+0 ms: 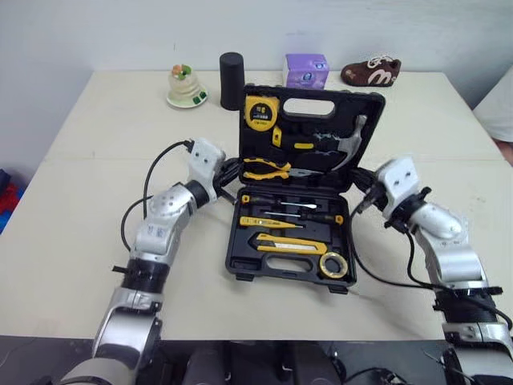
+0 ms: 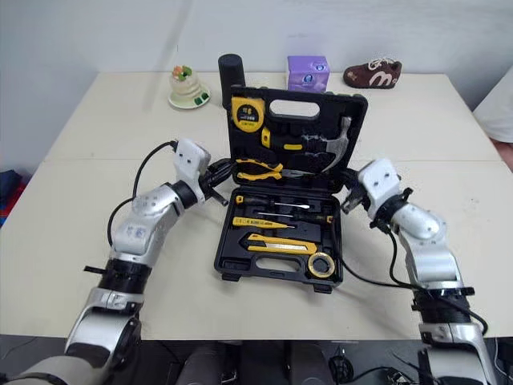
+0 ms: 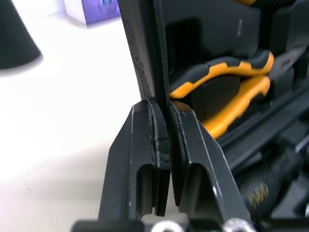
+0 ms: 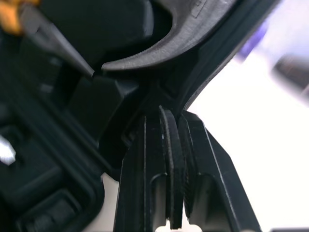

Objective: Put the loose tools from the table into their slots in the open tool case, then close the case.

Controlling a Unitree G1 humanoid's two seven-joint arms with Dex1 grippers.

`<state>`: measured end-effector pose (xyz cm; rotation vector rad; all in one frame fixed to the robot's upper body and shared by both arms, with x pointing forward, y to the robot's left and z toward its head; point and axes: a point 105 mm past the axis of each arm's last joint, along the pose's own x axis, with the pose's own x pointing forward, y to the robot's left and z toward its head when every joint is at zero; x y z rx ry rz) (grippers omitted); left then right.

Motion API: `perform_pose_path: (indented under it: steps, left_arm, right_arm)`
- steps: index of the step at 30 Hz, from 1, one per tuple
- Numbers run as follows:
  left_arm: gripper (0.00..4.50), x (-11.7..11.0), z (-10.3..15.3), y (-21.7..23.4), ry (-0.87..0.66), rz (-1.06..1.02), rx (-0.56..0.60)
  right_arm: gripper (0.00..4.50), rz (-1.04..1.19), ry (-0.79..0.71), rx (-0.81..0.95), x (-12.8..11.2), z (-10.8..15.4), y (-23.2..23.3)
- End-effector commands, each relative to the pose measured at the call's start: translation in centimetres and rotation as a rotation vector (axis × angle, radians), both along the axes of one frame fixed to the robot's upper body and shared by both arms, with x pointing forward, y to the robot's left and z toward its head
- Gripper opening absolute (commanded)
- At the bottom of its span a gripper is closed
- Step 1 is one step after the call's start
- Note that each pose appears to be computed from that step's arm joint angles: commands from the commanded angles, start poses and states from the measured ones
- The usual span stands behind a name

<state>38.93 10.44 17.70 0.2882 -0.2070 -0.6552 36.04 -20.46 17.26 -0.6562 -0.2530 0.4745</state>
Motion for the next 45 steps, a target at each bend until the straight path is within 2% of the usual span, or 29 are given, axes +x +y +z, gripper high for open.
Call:
perform_pose_path:
  steps: [1,3,7,9,11,15,17,18,21,25,28,32,33,34,35,37,40,45]
  left_arm:
    - [0.00,-1.4,2.6,3.9,-0.232,0.096,0.041]
    - [0.00,-2.3,1.9,4.2,-0.242,0.087,0.053]
    - [0.00,-4.6,-0.6,3.5,-0.238,-0.018,0.157]
    - [0.00,-5.0,-0.7,3.8,-0.240,-0.021,0.136]
    - [0.89,-5.5,-0.8,3.7,-0.220,-0.046,0.109]
    - [2.77,-6.9,-2.2,4.1,-0.147,-0.116,0.154]
    - [3.75,-7.5,-3.2,5.9,-0.056,-0.105,0.177]
    - [3.81,-7.6,-3.7,7.2,0.012,-0.084,0.160]
    - [3.81,-7.6,-4.3,9.9,0.116,-0.032,0.139]
    - [3.81,-6.3,-2.9,9.8,0.112,-0.038,0.100]
    - [2.99,-4.4,-1.9,8.4,0.105,-0.060,0.074]
    - [1.04,-1.6,-1.0,5.7,0.115,-0.117,0.085]
    - [0.57,-0.9,-1.1,5.1,0.129,-0.127,0.098]
    - [0.14,-0.2,-1.2,4.5,0.147,-0.133,0.107]
    - [0.04,0.3,-1.5,3.9,0.167,-0.143,0.109]
    - [0.04,1.7,-1.7,2.6,0.173,-0.142,0.150]
    - [0.04,3.1,-1.6,1.3,0.173,-0.148,0.149]
    - [0.04,3.1,-3.6,0.6,0.234,-0.214,0.159]
  right_arm:
    - [0.00,-0.118,-0.118,-0.177,-1.0,-0.6,-4.1]
    - [0.00,-0.103,-0.140,-0.234,-1.6,-1.4,-4.2]
    - [0.00,-0.053,-0.162,-0.327,-2.6,-3.0,-3.9]
    - [0.00,-0.059,-0.148,-0.339,-2.8,-3.8,-4.2]
    - [0.00,-0.058,-0.077,-0.314,-2.9,-4.8,-4.7]
    - [1.70,-0.053,-0.001,-0.252,-3.8,-4.8,-5.4]
    - [2.75,-0.033,0.079,-0.196,-5.0,-5.0,-5.9]
    - [3.26,-0.013,0.120,-0.164,-6.1,-5.1,-6.1]
    - [3.26,-0.011,0.245,-0.056,-9.0,-5.3,-6.8]
    - [3.26,0.043,0.431,-0.009,-12.9,-6.1,-6.9]
    - [2.40,0.084,0.583,0.019,-15.4,-7.2,-5.9]
    - [0.34,0.188,0.708,-0.006,-17.4,-8.9,-3.2]
    - [0.00,0.208,0.724,-0.005,-17.5,-9.1,-2.6]
    - [0.00,0.215,0.731,0.000,-17.5,-9.3,-2.2]
    - [0.00,0.220,0.731,0.003,-17.3,-9.4,-1.8]
    - [0.00,0.230,0.742,0.000,-16.9,-9.9,-1.3]
    - [0.00,0.225,0.740,0.005,-16.3,-10.6,-0.9]
    - [0.00,0.200,0.692,-0.019,-14.4,-11.4,-0.5]
